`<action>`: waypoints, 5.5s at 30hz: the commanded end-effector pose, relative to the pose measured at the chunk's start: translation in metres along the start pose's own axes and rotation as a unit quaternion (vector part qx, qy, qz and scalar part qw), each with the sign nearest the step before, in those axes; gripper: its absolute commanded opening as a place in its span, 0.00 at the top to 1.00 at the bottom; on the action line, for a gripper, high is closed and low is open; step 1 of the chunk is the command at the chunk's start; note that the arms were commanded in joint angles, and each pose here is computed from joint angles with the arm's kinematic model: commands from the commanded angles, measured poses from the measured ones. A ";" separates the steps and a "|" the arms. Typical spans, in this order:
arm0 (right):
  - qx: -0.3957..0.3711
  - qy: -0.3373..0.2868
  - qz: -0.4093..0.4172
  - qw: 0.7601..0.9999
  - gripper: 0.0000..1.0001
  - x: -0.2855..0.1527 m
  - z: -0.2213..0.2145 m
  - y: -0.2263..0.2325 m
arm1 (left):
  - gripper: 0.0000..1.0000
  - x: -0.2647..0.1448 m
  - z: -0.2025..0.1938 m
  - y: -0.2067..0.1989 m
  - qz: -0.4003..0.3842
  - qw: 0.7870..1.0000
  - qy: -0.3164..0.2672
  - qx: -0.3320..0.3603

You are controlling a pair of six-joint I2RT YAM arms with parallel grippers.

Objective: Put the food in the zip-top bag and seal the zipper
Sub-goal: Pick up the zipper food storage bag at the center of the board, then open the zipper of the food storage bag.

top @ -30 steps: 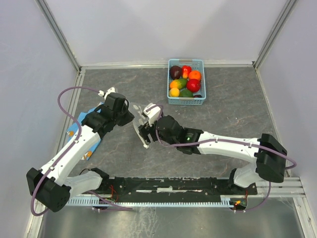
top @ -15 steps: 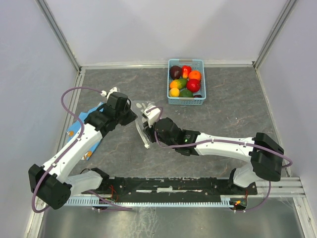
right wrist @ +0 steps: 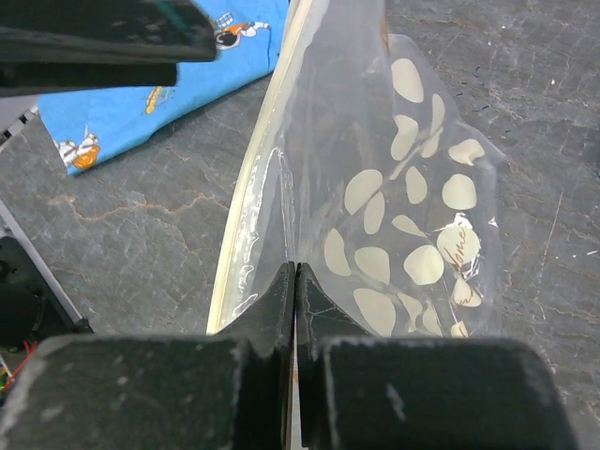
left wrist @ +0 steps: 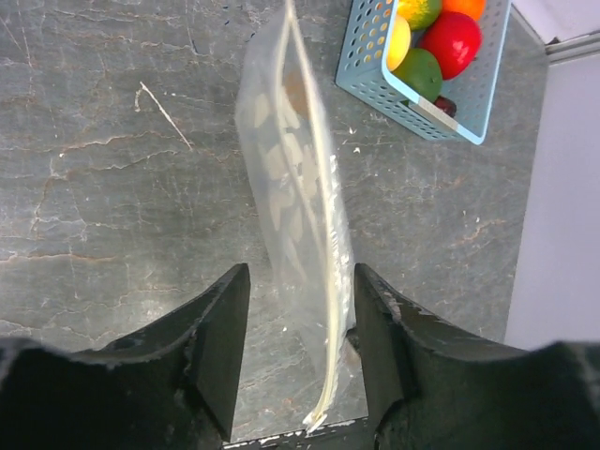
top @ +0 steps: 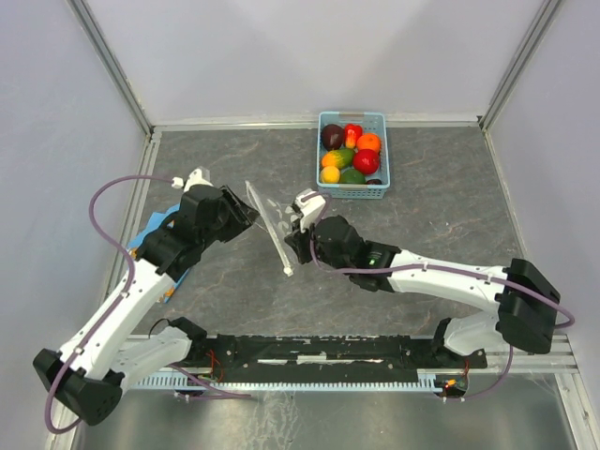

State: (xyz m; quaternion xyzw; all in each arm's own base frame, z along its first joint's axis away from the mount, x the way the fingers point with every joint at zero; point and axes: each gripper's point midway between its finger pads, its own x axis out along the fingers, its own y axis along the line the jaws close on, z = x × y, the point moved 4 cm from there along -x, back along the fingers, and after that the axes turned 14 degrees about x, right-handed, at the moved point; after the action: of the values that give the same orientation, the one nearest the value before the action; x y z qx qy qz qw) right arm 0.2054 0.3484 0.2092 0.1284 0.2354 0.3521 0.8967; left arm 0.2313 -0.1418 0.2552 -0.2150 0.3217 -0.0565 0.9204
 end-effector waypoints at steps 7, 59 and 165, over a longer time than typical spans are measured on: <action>0.092 -0.034 0.066 0.993 0.98 -0.017 0.019 0.006 | 0.36 -0.012 -0.011 -0.001 -0.067 0.994 -0.039 -0.073; 0.114 -0.038 0.023 0.992 0.92 -0.028 0.034 -0.001 | 0.97 0.046 0.004 -0.013 -0.072 0.997 -0.003 -0.037; 0.314 -0.060 -0.145 0.936 0.98 -0.042 0.061 -0.082 | 0.67 0.019 -0.033 -0.119 0.006 0.968 0.085 0.234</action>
State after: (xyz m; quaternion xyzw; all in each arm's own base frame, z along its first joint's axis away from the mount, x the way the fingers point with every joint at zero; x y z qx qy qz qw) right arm 0.2498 0.2486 0.2173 0.3278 0.3468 0.1132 0.8715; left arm 0.2381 -0.2567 0.2588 0.0659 0.4022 -0.1437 0.9018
